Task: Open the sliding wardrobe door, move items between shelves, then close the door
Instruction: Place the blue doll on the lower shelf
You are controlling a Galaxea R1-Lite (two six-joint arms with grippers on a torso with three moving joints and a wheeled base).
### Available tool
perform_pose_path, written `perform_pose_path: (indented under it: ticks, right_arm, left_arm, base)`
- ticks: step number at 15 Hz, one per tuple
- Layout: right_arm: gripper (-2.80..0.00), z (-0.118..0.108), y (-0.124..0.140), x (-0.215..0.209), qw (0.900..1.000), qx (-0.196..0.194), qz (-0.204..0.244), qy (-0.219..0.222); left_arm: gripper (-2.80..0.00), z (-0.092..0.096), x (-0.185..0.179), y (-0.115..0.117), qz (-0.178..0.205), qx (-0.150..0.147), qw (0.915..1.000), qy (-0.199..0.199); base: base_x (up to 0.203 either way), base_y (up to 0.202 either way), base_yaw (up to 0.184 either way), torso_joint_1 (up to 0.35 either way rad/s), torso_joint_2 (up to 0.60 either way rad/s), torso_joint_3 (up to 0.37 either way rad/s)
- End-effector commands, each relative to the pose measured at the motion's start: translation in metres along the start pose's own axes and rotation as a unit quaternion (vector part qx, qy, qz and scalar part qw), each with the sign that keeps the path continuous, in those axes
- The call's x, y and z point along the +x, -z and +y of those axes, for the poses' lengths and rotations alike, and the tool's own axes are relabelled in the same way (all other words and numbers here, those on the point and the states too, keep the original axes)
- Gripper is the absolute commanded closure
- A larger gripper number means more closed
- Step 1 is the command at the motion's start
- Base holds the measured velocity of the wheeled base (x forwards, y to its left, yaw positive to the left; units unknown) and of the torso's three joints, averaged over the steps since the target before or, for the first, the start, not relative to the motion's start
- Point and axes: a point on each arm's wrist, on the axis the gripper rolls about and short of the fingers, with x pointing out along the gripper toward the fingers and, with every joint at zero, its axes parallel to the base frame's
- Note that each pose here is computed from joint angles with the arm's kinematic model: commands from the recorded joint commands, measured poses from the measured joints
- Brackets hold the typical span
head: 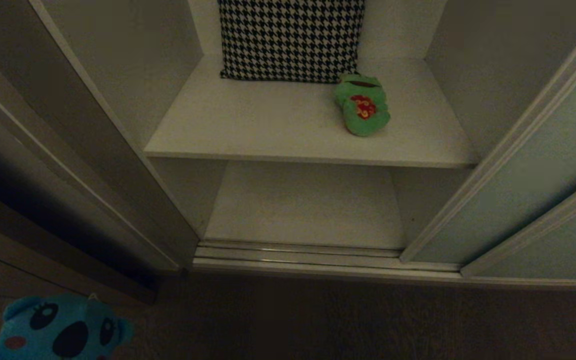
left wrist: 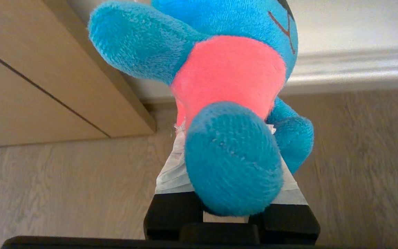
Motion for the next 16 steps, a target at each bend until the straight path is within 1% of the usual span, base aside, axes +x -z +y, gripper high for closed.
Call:
perform_pose_path:
  ticks: [1,3,4,6,10,13,15,16]
  right_arm:
    - [0.00,0.0000,-0.0001,0.0001,1.000,0.000,0.000,-0.001]
    - [0.00,0.0000,-0.0001,0.0001,1.000,0.000,0.000,0.000]
    - [0.00,0.0000,-0.0001,0.0001,1.000,0.000,0.000,0.000]
    - [0.00,0.0000,0.0002,0.0002,1.000,0.000,0.001,0.000]
    - [0.00,0.0000,-0.0001,0.0001,1.000,0.001,0.000,0.000]
    - [0.00,0.0000,-0.0001,0.0001,1.000,0.000,0.000,0.000]
    - [0.00,0.0000,-0.0001,0.0001,1.000,0.000,0.000,0.000]
    - [0.00,0.0000,-0.0001,0.0001,1.000,0.000,0.000,0.000]
  left_arm:
    - [0.00,0.0001,0.0011,0.0017,0.003,-0.001,1.0000,-0.006]
    - [0.00,0.0003,0.0030,0.0021,-0.015,0.006,0.9998,-0.012]
    - [0.00,0.0003,0.0031,0.0021,-0.017,0.000,0.9998,-0.011]
    - [0.00,0.0003,0.0031,0.0023,-0.017,-0.005,0.9998,-0.011]
    - [0.00,0.0003,0.0031,0.0025,-0.016,-0.002,0.9998,-0.012]
    - [0.00,0.0006,0.0031,0.0022,-0.017,-0.014,0.9996,-0.017]
    - [0.00,0.0005,0.0031,0.0025,-0.016,-0.009,0.9997,-0.017]
    - [0.00,0.0005,0.0031,0.0024,-0.016,-0.013,0.9996,-0.017]
  base:
    - [0.000,0.000,0.000,0.000,0.00,0.000]
    - [0.000,0.000,0.000,0.000,0.00,0.000]
    - [0.000,0.000,0.000,0.000,0.00,0.000]
    - [0.000,0.000,0.000,0.000,0.00,0.000]
    - [0.000,0.000,0.000,0.000,0.00,0.000]
    - [0.000,0.000,0.000,0.000,0.00,0.000]
    - [0.000,0.000,0.000,0.000,0.00,0.000]
    - [0.000,0.000,0.000,0.000,0.00,0.000]
